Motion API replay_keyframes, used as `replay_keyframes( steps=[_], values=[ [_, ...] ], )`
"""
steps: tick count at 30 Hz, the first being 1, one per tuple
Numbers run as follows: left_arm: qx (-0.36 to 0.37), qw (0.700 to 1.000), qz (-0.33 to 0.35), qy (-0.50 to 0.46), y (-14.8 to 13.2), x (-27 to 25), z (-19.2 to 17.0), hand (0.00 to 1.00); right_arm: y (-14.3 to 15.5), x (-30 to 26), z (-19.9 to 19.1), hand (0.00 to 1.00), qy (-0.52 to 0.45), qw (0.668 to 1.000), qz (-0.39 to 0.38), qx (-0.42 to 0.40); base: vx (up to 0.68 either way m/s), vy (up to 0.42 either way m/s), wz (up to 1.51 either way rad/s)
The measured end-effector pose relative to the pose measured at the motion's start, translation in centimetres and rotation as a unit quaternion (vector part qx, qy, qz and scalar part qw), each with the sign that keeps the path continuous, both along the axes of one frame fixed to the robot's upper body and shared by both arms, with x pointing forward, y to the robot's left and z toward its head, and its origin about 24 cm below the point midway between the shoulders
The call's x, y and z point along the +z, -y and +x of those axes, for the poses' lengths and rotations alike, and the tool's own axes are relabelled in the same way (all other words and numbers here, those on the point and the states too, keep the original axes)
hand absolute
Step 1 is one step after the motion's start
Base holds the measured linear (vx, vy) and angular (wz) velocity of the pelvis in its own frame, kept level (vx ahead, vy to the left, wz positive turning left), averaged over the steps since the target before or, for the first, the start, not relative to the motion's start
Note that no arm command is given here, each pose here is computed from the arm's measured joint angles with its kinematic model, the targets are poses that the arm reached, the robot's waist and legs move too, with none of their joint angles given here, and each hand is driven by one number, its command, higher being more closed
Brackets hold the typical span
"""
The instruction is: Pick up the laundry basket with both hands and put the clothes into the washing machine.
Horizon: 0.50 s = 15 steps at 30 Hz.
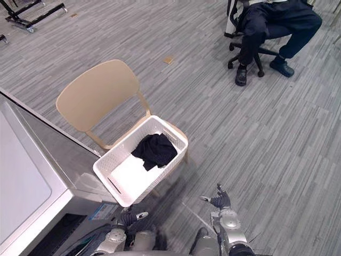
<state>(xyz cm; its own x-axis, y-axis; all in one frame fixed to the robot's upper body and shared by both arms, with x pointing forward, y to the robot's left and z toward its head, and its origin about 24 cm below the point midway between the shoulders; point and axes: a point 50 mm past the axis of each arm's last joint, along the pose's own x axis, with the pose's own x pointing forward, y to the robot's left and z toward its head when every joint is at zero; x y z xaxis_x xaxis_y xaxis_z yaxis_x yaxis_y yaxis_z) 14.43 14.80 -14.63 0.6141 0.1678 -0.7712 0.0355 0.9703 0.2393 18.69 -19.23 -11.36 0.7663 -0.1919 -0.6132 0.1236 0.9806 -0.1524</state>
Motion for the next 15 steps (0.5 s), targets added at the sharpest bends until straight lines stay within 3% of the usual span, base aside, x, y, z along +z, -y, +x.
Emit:
replay_keyframes(
  steps=[4, 8, 15],
  values=[
    [0.001, 1.000, 0.009, -0.007, -0.9, -0.1, -0.2, 0.00, -1.7, -1.0, -1.0, 0.00, -0.029, 0.999, 0.012, 0.016, 0.14, 0.112, 0.21],
    [-0.055, 0.998, -0.002, -0.022, -0.6, -0.2, 0.1, 0.00, -3.9, -1.2, -1.1, 0.00, -0.032, 0.998, 0.035, 0.036, 0.09, 0.057, 0.80],
    [-0.037, 0.999, -0.016, -0.014, 0.4, -0.1, 0.4, 0.00, -2.7, -1.6, -2.1, 0.00, -0.042, 0.999, 0.030, 0.016, 0.14, -0.142, 1.31]
  ],
)
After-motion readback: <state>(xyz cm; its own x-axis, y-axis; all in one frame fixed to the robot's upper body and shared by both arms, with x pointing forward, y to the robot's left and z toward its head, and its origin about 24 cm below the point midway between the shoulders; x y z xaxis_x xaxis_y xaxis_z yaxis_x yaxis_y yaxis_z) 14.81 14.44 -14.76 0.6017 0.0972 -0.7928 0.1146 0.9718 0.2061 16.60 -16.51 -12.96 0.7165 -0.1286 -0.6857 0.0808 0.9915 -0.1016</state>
